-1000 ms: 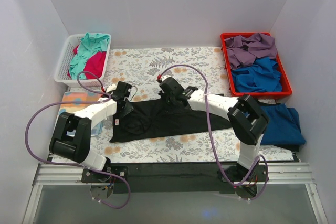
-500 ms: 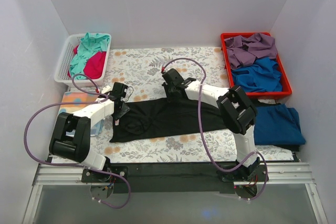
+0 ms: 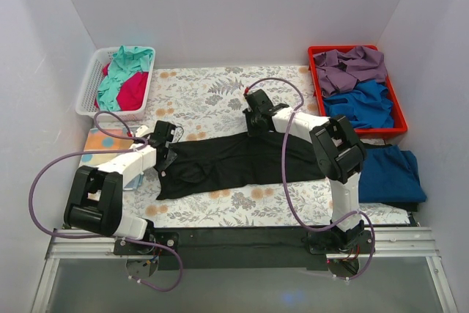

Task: Fold and stack the t-shirts
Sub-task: Fold the other side of the tshirt into a rectangle

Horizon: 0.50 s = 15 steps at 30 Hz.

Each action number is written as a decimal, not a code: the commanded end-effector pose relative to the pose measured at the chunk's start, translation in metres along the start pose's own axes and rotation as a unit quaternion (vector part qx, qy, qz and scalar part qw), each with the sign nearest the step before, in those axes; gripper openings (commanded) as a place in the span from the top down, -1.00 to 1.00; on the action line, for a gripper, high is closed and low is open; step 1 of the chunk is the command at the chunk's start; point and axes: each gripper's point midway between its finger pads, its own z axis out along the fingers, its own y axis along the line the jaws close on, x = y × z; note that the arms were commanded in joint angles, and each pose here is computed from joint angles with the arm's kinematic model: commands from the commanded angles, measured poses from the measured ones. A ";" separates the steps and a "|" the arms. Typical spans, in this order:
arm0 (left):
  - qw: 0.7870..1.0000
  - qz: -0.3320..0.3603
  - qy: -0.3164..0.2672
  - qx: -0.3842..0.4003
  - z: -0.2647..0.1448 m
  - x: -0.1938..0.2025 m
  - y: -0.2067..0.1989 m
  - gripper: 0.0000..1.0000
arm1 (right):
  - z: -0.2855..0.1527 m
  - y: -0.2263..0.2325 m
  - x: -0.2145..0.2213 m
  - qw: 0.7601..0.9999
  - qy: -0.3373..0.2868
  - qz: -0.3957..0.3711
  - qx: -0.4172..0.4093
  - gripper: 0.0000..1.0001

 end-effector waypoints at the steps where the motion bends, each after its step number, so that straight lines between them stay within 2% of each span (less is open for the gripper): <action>1: 0.999 0.022 0.006 -0.046 0.002 0.001 0.020 0.31 | 0.009 -0.030 0.014 0.999 0.028 -0.006 0.040 0.67; 6: 0.999 0.032 -0.022 -0.004 -0.010 -0.038 -0.030 0.31 | 0.001 -0.024 -0.010 0.999 0.001 -0.012 0.036 0.67; 9: 0.999 0.038 -0.027 0.006 -0.020 -0.053 -0.046 0.32 | -0.016 -0.015 -0.031 0.999 -0.025 -0.013 0.022 0.66; 15: 0.997 0.034 -0.045 0.047 -0.050 -0.069 -0.053 0.33 | -0.057 0.018 -0.046 0.998 -0.061 -0.020 -0.020 0.64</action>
